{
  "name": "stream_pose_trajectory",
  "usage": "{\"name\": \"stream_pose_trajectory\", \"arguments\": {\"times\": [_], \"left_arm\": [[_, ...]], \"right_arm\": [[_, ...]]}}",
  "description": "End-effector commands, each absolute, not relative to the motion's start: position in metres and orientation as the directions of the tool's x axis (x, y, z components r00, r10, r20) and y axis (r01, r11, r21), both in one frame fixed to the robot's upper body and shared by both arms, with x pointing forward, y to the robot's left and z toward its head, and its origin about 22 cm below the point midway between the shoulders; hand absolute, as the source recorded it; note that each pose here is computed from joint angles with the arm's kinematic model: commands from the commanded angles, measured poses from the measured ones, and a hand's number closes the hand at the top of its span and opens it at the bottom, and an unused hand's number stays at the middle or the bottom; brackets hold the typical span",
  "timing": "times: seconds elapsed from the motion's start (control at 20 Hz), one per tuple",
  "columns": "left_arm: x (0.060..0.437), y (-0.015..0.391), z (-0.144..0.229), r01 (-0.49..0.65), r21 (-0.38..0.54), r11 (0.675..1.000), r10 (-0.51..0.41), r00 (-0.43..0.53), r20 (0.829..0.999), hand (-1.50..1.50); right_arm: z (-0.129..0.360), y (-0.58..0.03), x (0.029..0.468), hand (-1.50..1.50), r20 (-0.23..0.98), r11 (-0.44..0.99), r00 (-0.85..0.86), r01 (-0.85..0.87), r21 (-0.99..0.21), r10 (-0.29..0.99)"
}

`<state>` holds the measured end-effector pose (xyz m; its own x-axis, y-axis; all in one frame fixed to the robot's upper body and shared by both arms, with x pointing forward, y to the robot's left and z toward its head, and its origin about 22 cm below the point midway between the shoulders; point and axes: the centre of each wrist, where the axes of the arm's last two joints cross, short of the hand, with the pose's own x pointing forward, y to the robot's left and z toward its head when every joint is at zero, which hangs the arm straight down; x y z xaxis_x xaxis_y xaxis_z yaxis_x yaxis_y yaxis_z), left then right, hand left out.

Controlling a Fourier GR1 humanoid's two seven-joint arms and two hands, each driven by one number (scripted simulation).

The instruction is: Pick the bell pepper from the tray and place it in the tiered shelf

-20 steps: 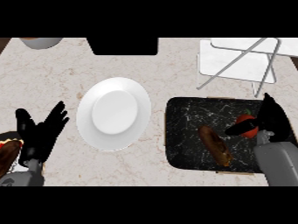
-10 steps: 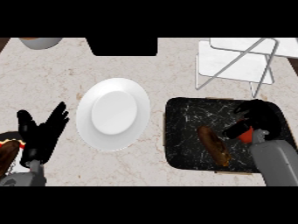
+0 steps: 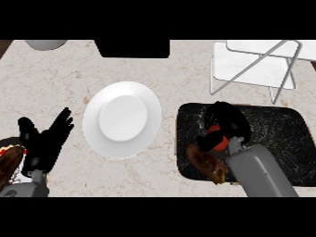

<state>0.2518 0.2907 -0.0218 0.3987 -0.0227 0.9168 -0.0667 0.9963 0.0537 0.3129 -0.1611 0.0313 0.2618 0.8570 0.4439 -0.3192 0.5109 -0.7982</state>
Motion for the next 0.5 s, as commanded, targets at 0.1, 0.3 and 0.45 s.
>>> {"name": "stream_pose_trajectory", "arguments": {"times": [0.1, 0.3, 0.45], "left_arm": [[0.24, 0.291, -0.042, -0.083, 0.057, 0.995, -0.014, 0.448, 0.894, 0.0], [0.247, 0.304, -0.034, -0.118, 0.044, 0.992, 0.012, 0.439, 0.898, 0.0], [0.238, 0.292, -0.024, -0.098, 0.05, 0.994, 0.001, 0.461, 0.887, 0.0]], "right_arm": [[0.078, -0.109, 0.29, 1.5, 0.595, 0.589, 0.053, -0.234, -0.773, 0.802], [0.135, -0.103, 0.273, 1.5, 0.614, 0.612, -0.045, -0.062, -0.789, 0.788], [0.172, -0.12, 0.258, 1.5, 0.595, 0.598, -0.06, 0.074, -0.798, 0.802]]}}
